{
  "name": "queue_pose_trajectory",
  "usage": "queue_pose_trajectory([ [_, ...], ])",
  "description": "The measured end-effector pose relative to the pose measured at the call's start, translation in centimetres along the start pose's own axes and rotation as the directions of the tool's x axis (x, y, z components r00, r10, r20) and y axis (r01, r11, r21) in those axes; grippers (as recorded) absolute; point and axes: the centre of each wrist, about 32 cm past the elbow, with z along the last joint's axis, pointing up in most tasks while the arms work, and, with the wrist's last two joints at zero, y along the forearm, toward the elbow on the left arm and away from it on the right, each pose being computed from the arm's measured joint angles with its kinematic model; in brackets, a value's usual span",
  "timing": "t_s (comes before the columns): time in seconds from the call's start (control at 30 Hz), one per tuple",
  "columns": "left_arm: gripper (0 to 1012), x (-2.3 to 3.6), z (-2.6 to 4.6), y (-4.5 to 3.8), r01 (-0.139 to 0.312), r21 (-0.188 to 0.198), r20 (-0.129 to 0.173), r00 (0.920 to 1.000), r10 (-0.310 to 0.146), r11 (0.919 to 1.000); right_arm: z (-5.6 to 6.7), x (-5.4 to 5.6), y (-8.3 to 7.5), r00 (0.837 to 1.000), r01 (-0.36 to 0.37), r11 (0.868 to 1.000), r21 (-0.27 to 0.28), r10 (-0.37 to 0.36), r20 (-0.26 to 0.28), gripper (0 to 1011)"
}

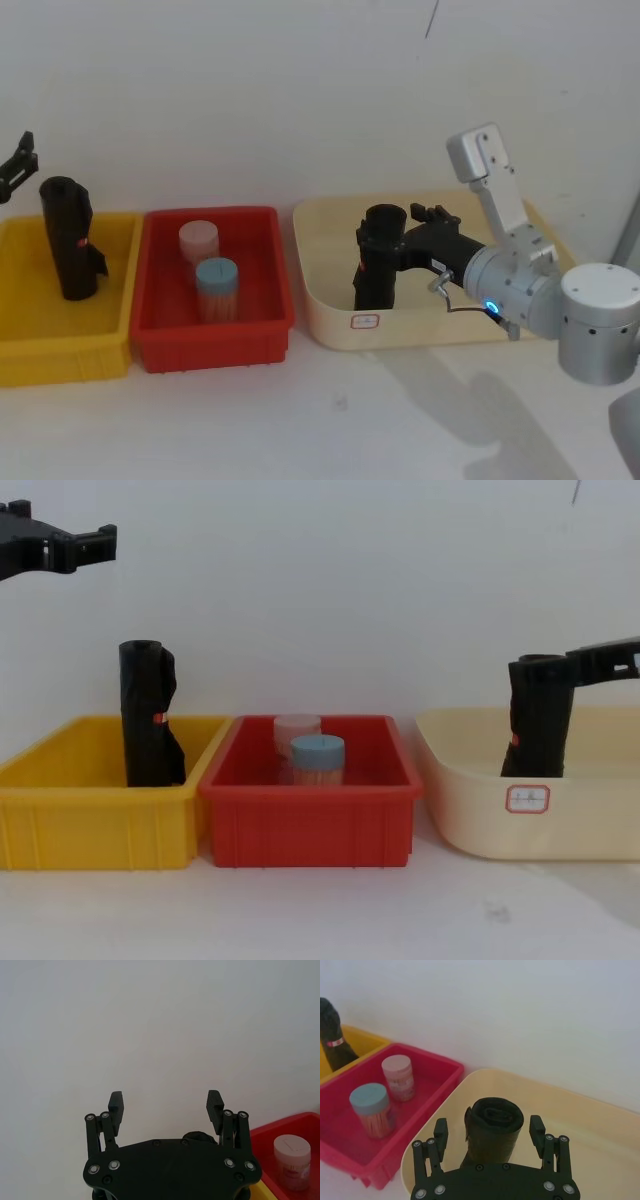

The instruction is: Pick up the garbage bag with the one hand and transfer it to the other hand.

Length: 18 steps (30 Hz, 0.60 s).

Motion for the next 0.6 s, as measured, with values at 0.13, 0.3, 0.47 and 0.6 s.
queue_pose_trajectory([
  [0.13, 1000, -0.01, -0.02, 0.07, -0.004, 0.001, 0.002, 1.0, 0.004, 1.0, 0.1, 0.1, -0.6, 1.0, -0.017, 1.0, -0.012, 0.018, 0.026, 1001],
  [0.3, 1000, -0.03, -0.01, 0.13, -0.009, 0.001, 0.004, 1.0, 0.009, 1.0, 0.4, 0.2, -1.6, 0.996, -0.055, 0.998, -0.033, 0.057, 0.075, 1001],
  [0.47, 1000, -0.03, -0.01, 0.16, -0.011, 0.001, 0.006, 0.9999, 0.011, 0.9999, 0.8, 0.3, -2.6, 0.987, -0.1, 0.994, -0.051, 0.105, 0.119, 1001],
  [0.6, 1000, -0.03, 0.0, 0.18, -0.012, 0.001, 0.007, 0.9999, 0.012, 0.9999, 1.3, 0.1, -3.5, 0.974, -0.151, 0.986, -0.066, 0.16, 0.161, 1002],
])
